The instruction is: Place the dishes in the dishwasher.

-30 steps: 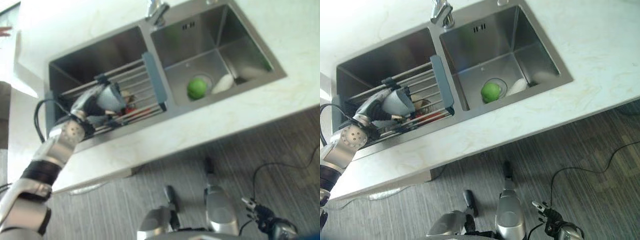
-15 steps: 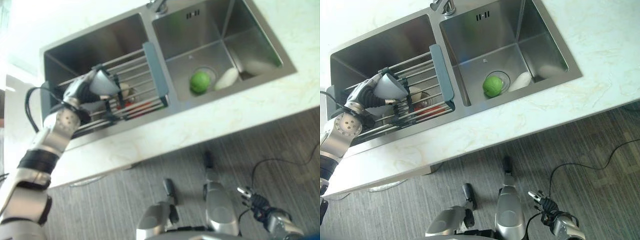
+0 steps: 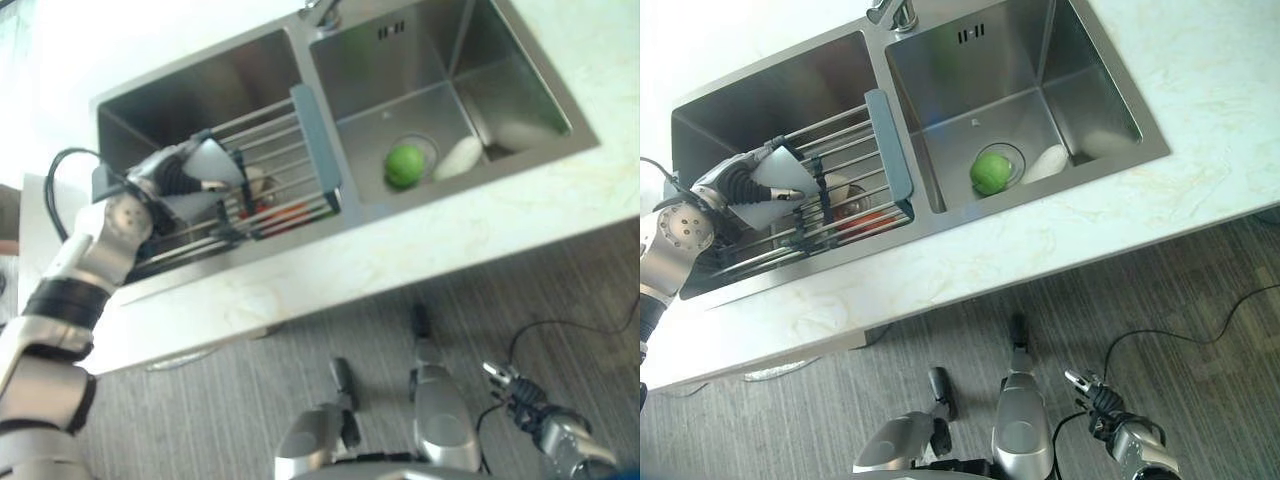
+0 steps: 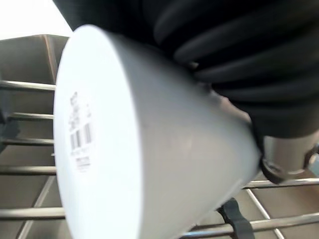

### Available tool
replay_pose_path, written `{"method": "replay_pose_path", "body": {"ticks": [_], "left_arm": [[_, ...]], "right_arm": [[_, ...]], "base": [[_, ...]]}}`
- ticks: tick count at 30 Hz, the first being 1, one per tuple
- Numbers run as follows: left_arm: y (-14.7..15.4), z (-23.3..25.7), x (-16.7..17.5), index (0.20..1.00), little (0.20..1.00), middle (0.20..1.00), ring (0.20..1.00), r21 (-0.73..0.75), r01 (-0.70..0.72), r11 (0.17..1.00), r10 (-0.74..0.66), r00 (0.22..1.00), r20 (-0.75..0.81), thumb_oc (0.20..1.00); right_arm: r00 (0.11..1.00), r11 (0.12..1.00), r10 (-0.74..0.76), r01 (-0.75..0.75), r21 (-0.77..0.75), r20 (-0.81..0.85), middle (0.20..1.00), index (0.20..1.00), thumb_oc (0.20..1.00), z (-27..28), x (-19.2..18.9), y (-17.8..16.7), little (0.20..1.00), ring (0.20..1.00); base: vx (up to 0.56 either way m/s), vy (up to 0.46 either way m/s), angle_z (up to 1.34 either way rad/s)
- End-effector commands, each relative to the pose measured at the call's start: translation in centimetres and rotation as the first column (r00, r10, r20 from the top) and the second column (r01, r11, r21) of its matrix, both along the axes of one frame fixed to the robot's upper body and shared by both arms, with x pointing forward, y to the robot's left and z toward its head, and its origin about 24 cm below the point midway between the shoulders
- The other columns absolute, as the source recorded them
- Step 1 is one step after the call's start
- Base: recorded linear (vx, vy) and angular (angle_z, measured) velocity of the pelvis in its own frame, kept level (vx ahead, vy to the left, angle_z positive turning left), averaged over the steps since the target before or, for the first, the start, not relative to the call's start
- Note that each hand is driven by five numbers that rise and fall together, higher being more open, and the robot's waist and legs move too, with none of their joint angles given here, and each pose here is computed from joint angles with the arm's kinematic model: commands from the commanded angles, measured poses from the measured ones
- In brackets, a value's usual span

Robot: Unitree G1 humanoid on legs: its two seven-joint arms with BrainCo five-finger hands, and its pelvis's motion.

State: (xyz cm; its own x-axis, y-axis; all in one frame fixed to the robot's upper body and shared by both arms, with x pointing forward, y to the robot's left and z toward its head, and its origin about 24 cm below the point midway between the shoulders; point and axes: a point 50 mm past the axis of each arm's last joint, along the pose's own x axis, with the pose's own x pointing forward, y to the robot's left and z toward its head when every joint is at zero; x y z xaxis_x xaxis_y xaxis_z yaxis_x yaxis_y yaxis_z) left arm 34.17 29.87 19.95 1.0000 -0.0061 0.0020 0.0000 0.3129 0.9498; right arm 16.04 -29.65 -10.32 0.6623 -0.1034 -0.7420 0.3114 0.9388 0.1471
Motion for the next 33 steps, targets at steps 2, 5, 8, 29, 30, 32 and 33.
{"method": "replay_pose_path", "body": {"ticks": [2, 5, 8, 29, 30, 32, 33], "left_arm": [[0.5, -1.5, -1.0, 0.200, 0.200, 0.200, 0.200, 0.050, 0.033, 0.998, -0.031, 0.999, -0.045, 0.200], [-0.4, 0.6, -1.3, 0.200, 0.200, 0.200, 0.200, 0.074, 0.075, 0.994, -0.081, 0.993, 0.084, 0.200], [-1.0, 1.9, -1.8, 0.200, 0.200, 0.200, 0.200, 0.107, 0.104, 0.989, -0.121, 0.980, 0.161, 0.200], [-0.4, 6.6, -7.9, 0.200, 0.200, 0.200, 0.200, 0.053, 0.116, 0.992, -0.126, 0.819, 0.560, 0.200], [-0.2, 6.0, -8.4, 0.200, 0.200, 0.200, 0.200, -0.004, 0.125, 0.992, -0.098, 0.798, 0.595, 0.200], [0.2, 3.9, -9.6, 0.200, 0.200, 0.200, 0.200, -0.153, 0.154, 0.976, -0.020, 0.763, 0.646, 0.200], [0.1, 2.6, -10.2, 0.200, 0.200, 0.200, 0.200, -0.211, 0.165, 0.963, 0.017, 0.749, 0.663, 0.200]], "right_arm": [[0.999, 0.999, -0.043, 0.043, 0.014, -0.011, 1.000, 1.000, 1.000, -0.6, -0.9, 0.1, 1.000, 1.000], [0.998, 0.998, -0.052, 0.052, 0.019, -0.036, 1.000, 1.000, 1.000, -1.3, -1.8, 0.5, 1.000, 1.000], [0.996, 0.998, -0.063, 0.065, 0.020, -0.060, 1.000, 1.000, 1.000, -1.8, -2.6, 0.9, 1.000, 1.000], [0.934, 0.996, -0.082, 0.090, 0.006, -0.348, 1.000, 1.000, 1.000, -4.8, -10.0, 1.7, 1.000, 1.000], [0.933, 0.997, -0.068, 0.076, 0.009, -0.354, 1.000, 1.000, 1.000, -4.9, -10.0, 2.0, 1.000, 1.000], [0.935, 0.999, -0.028, 0.037, 0.018, -0.353, 1.000, 1.000, 1.000, -5.1, -9.8, 2.6, 1.000, 1.000], [0.938, 1.000, -0.004, 0.014, 0.026, -0.346, 1.000, 1.000, 1.000, -5.1, -9.4, 3.0, 1.000, 1.000]], "base": [[0.01, -0.015, 0.07], [0.01, -0.027, 0.14], [0.00, -0.017, 0.11], [0.03, -0.044, 0.13], [-0.02, -0.161, 0.22], [-0.04, -0.208, 0.23], [-0.05, -0.233, 0.23]]}}
